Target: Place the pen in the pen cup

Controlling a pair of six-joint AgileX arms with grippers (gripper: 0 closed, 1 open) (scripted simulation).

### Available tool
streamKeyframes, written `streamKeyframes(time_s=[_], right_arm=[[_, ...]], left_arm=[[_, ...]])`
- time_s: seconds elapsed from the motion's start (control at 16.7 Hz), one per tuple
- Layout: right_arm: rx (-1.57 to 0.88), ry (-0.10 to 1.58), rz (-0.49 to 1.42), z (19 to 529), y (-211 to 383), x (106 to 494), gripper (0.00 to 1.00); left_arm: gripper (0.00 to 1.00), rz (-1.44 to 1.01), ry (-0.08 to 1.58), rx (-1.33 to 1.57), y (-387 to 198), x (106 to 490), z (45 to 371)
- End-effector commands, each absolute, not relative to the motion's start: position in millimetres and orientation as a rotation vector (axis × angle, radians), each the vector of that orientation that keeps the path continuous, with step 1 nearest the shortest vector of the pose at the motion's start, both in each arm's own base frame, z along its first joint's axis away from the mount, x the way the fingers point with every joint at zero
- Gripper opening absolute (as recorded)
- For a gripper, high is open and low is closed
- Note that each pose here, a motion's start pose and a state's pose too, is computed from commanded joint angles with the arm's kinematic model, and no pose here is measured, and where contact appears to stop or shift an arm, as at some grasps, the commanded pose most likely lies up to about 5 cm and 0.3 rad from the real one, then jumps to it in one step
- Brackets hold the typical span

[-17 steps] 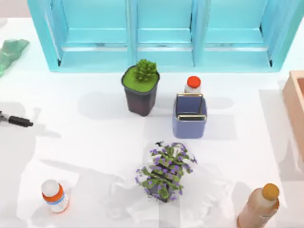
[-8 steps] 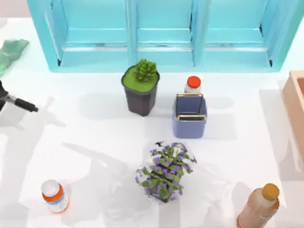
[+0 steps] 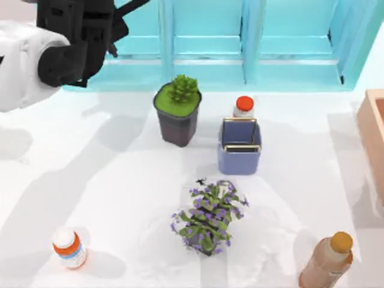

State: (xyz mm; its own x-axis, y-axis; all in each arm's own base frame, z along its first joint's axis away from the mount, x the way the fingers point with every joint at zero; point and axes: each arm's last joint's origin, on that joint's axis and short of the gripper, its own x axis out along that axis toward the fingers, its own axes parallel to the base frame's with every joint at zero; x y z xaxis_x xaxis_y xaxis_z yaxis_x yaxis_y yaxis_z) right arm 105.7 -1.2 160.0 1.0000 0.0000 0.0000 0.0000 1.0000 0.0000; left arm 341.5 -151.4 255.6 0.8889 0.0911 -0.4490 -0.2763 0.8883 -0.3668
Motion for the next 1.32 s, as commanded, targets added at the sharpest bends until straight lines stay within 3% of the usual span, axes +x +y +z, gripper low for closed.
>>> streamKeyframes(time_s=[0.24, 0.66, 0.9, 1.32], right_arm=[[0.000, 0.000, 0.000, 160, -1, 106, 1.00], [0.000, 0.000, 0.000, 160, -1, 106, 1.00], [0.000, 0.000, 0.000, 160, -1, 106, 1.00], [0.000, 0.000, 0.000, 160, -1, 106, 1.00]], left_arm=[[0.00, 0.268, 0.229, -0.160, -264, 348, 234], [0.00, 0.439, 0.033, 0.007, -399, 278, 194], [0.00, 0.483, 0.010, 0.001, -427, 246, 186], [0.00, 0.482, 0.005, -0.022, -429, 247, 185]])
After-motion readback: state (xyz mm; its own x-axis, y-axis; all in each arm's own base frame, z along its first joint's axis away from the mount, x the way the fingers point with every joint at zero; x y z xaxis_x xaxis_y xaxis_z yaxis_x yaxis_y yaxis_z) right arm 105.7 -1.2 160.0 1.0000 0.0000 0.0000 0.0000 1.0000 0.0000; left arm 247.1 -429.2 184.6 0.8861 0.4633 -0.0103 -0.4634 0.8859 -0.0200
